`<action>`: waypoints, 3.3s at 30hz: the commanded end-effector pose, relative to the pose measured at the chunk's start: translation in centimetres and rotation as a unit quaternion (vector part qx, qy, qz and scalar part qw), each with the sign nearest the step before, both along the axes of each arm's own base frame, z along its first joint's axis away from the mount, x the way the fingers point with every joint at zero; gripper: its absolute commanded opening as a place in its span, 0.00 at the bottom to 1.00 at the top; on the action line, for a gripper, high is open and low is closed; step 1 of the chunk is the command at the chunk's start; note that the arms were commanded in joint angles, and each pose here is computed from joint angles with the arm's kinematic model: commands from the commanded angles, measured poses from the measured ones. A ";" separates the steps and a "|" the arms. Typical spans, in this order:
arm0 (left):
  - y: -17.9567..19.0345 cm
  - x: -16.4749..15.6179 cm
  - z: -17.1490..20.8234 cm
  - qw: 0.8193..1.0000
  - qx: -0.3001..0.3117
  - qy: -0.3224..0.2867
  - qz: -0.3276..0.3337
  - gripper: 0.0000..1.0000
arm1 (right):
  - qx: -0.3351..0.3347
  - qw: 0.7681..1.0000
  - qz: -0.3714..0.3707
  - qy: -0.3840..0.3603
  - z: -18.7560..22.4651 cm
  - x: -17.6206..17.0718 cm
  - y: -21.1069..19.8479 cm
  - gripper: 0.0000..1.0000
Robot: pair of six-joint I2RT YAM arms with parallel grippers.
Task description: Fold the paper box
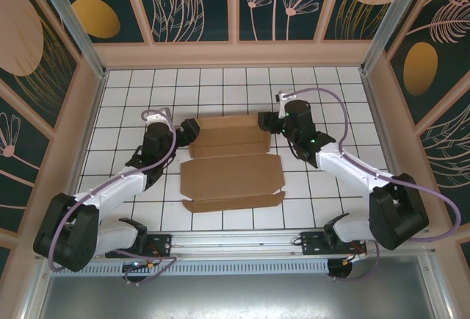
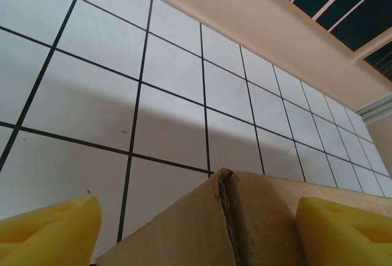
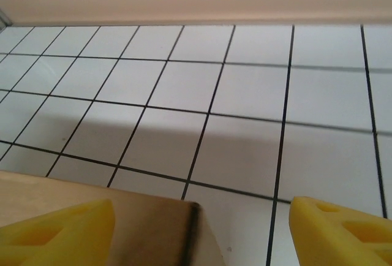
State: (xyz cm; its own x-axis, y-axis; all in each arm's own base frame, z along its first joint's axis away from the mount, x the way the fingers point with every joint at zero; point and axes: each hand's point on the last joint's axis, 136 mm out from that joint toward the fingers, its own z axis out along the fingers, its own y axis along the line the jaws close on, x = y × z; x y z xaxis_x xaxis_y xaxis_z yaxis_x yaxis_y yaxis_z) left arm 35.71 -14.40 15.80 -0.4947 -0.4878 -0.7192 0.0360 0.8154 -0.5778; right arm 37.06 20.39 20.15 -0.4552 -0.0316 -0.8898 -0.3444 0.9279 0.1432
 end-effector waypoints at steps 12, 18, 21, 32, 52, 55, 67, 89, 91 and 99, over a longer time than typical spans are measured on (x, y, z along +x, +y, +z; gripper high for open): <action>4.4 -2.1 6.2 0.993 0.109 -0.005 0.053 0.94 | -0.287 0.928 0.166 -0.173 3.2 -2.8 7.0 0.84; 7.2 -3.9 10.5 0.982 0.146 -0.076 0.096 0.94 | -0.328 0.907 0.193 -0.182 1.4 -2.7 8.9 0.90; 8.4 -4.9 12.2 0.974 0.159 -0.113 0.112 0.93 | -0.347 0.896 0.210 -0.181 0.3 -2.7 9.6 0.92; 9.5 -6.0 11.4 0.967 0.173 -0.138 0.128 0.92 | -0.370 0.893 0.202 -0.159 -1.4 1.2 11.8 0.68; 13.0 -7.8 13.6 0.946 0.173 -0.166 0.217 0.93 | -0.052 0.963 0.082 0.253 -13.1 5.5 4.6 0.37; 13.3 -8.0 14.0 0.944 0.170 -0.170 0.225 0.93 | 0.018 0.944 0.073 0.320 -13.9 1.3 5.6 0.41; 12.3 -7.2 13.4 0.950 0.170 -0.168 0.202 0.93 | -0.083 0.979 0.044 0.181 -9.9 0.1 4.8 0.69; 13.5 -7.0 11.8 0.940 0.206 -0.139 0.232 0.94 | -0.177 0.962 0.201 0.054 -7.7 10.8 17.9 0.65; 13.9 -7.0 11.8 0.937 0.209 -0.135 0.244 0.94 | -0.158 0.960 0.226 0.049 -7.5 10.1 19.2 0.65; 14.3 -7.3 11.9 0.934 0.210 -0.136 0.255 0.95 | -0.129 0.971 0.188 0.074 -11.1 13.4 18.0 0.43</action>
